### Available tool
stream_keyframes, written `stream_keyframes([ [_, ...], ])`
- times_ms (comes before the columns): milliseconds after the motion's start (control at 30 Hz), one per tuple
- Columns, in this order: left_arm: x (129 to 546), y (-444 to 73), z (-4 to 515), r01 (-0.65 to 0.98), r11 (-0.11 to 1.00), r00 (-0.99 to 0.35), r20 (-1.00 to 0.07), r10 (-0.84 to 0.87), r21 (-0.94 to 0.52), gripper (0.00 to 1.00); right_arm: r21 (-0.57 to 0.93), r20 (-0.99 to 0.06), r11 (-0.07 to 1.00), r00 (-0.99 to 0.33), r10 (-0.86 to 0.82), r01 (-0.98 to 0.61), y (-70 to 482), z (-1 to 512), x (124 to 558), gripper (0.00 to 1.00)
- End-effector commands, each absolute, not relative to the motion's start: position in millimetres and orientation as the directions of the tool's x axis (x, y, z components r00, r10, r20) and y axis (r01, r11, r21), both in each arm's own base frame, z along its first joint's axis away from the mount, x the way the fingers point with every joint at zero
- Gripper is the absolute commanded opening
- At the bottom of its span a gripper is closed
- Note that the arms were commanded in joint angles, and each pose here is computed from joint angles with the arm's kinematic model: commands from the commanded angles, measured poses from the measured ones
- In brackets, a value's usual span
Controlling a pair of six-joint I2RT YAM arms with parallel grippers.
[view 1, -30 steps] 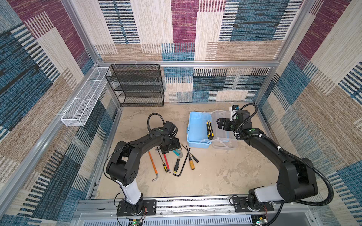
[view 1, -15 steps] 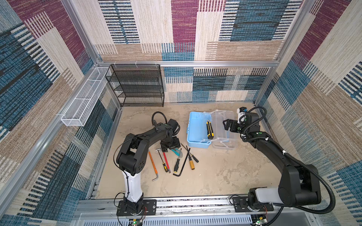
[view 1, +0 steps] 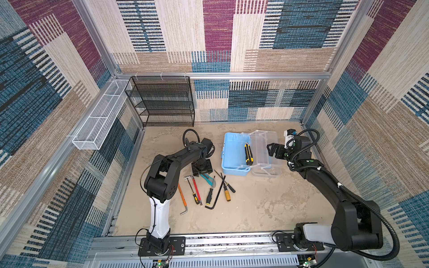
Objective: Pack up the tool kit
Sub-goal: 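Lower the left gripper onto the teal utility knife and close on it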
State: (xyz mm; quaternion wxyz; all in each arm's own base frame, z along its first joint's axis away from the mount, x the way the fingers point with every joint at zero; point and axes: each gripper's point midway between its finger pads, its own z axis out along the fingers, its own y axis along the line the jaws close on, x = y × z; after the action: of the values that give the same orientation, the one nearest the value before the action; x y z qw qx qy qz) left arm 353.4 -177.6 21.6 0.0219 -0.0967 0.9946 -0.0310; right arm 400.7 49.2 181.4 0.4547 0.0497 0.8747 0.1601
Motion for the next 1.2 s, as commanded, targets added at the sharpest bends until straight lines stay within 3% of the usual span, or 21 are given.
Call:
stream_keyframes([
  [0,360,-178,16,-0.161,0.984,-0.986,-0.042,-0.164,-0.072,0.61,0.323,-0.797,0.944,-0.556,0.236,-0.062,48,189,403,0.99],
  [267,375,-174,20,-0.157,0.984,-0.985,-0.064,-0.162,-0.079,0.49,0.326,-0.795,0.944,-0.556,0.245,-0.05,46,187,401,0.99],
  [433,386,-175,20,-0.151,0.985,-0.985,-0.069,-0.157,-0.088,0.34,0.326,-0.793,0.944,-0.556,0.249,-0.042,45,187,400,0.99],
  [667,400,-174,22,-0.135,0.987,-0.987,-0.081,-0.142,-0.087,0.3,0.314,-0.8,0.949,-0.546,0.248,-0.029,41,190,397,1.0],
  [933,421,-169,40,-0.085,0.994,-0.986,-0.136,-0.094,-0.067,0.31,0.319,-0.804,0.947,-0.536,0.26,-0.019,40,194,393,1.0],
  [1033,424,-171,49,-0.066,0.995,-0.985,-0.154,-0.077,-0.074,0.37,0.327,-0.803,0.945,-0.534,0.264,-0.026,41,196,392,1.0],
  [1167,417,-169,51,-0.053,0.996,-0.986,-0.154,-0.062,-0.066,0.55,0.34,-0.803,0.939,-0.534,0.264,-0.047,45,198,391,1.0],
])
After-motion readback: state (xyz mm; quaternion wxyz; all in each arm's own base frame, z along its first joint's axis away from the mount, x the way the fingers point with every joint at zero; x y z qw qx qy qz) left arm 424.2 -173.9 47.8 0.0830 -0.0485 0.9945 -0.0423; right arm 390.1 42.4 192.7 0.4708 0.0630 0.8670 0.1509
